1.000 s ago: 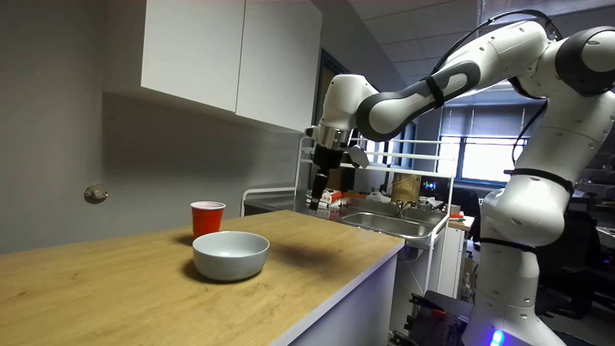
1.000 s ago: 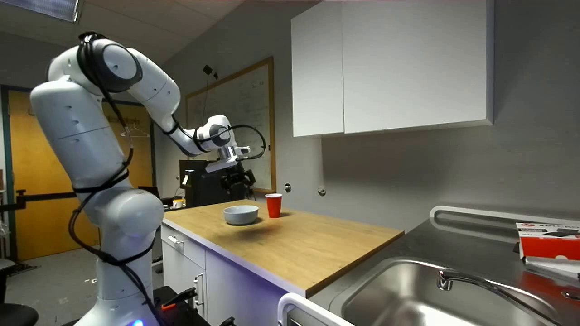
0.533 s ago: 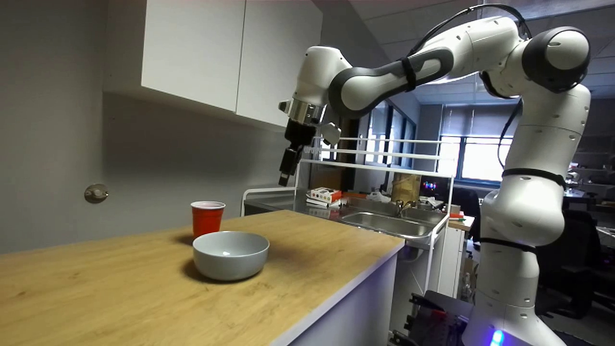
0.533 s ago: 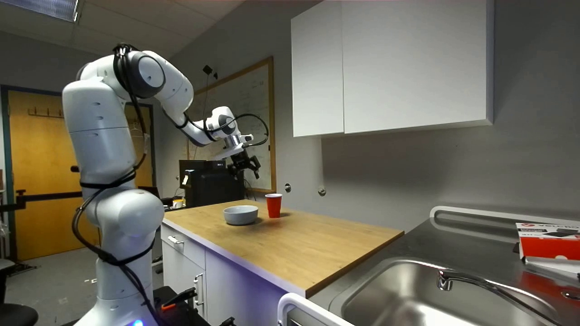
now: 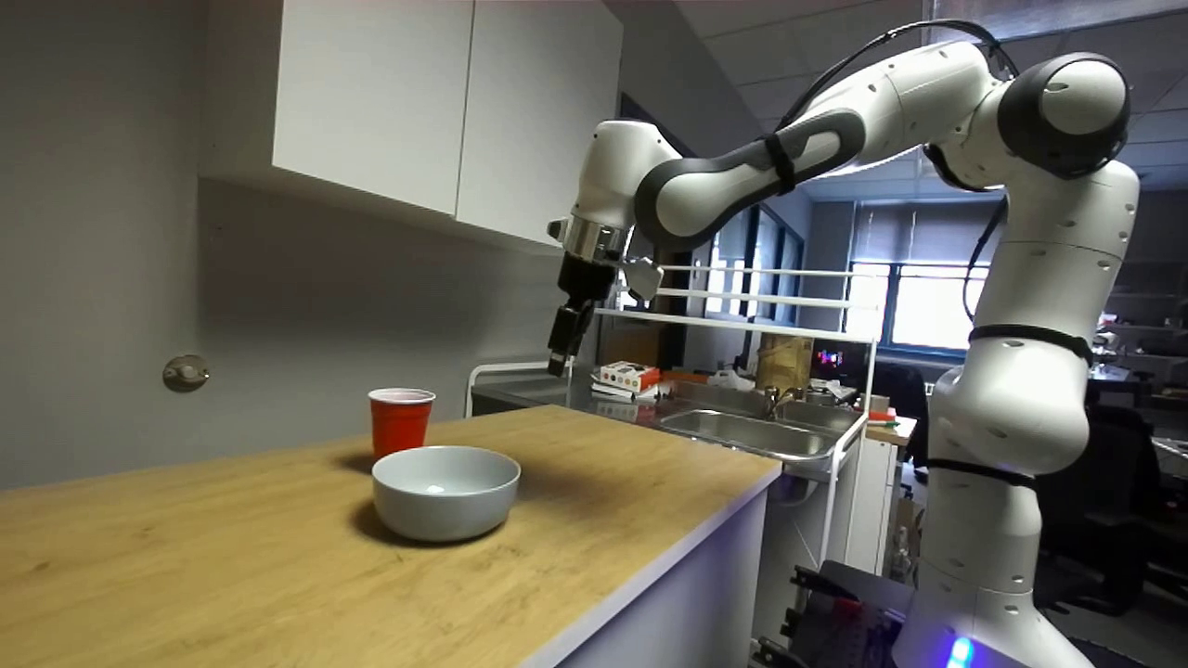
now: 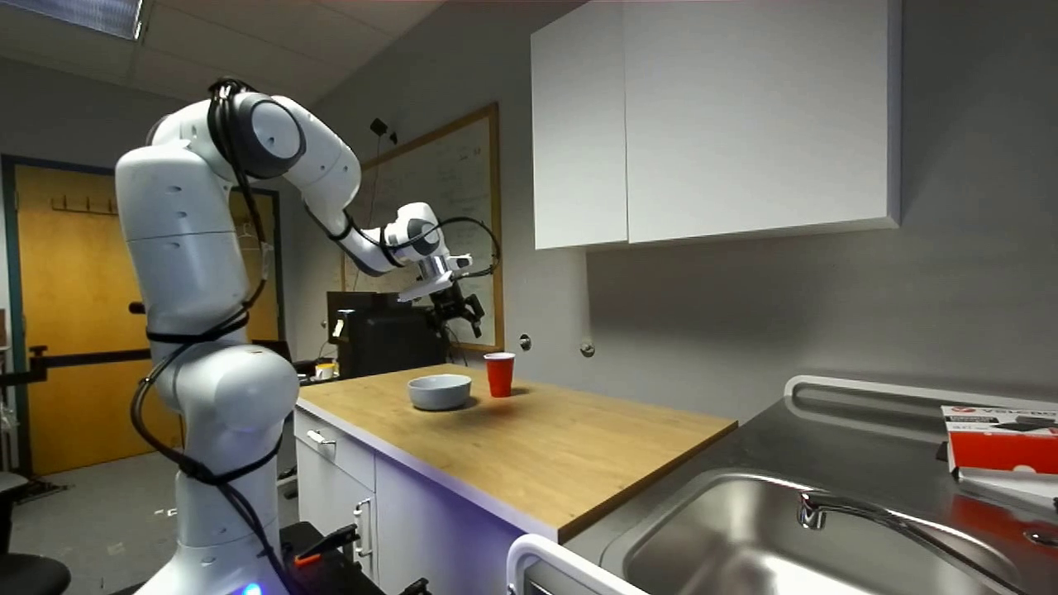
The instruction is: Pour the contents of the cup into the bowl
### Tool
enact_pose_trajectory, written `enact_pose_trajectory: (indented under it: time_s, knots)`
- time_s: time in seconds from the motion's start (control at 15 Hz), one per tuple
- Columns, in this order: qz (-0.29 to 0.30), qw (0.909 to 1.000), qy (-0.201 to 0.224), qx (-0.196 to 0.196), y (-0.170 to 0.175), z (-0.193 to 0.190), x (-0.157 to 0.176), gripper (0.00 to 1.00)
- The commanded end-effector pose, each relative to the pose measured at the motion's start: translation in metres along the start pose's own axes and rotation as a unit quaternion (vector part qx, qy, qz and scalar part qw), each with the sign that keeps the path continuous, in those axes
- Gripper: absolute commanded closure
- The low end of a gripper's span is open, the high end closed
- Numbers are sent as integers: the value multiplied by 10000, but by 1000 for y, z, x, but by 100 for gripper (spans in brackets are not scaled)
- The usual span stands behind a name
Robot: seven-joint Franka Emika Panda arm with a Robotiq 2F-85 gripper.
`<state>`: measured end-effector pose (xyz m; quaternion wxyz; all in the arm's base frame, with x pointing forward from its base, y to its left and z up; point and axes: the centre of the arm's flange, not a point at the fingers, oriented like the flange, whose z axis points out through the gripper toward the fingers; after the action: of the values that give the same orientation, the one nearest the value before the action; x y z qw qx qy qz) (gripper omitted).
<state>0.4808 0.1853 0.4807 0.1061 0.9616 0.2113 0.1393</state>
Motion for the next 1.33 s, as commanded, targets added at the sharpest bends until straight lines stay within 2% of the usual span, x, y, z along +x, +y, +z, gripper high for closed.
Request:
enact_pose_trajectory:
  time_s: [0.0, 0.6, 1.27]
  knots:
    - [262, 9992, 283, -122, 15, 5, 25, 0]
    - [576, 9956, 740, -24, 8, 2, 109, 0]
    - [882, 9905, 1045, 112, 38, 26, 201, 0]
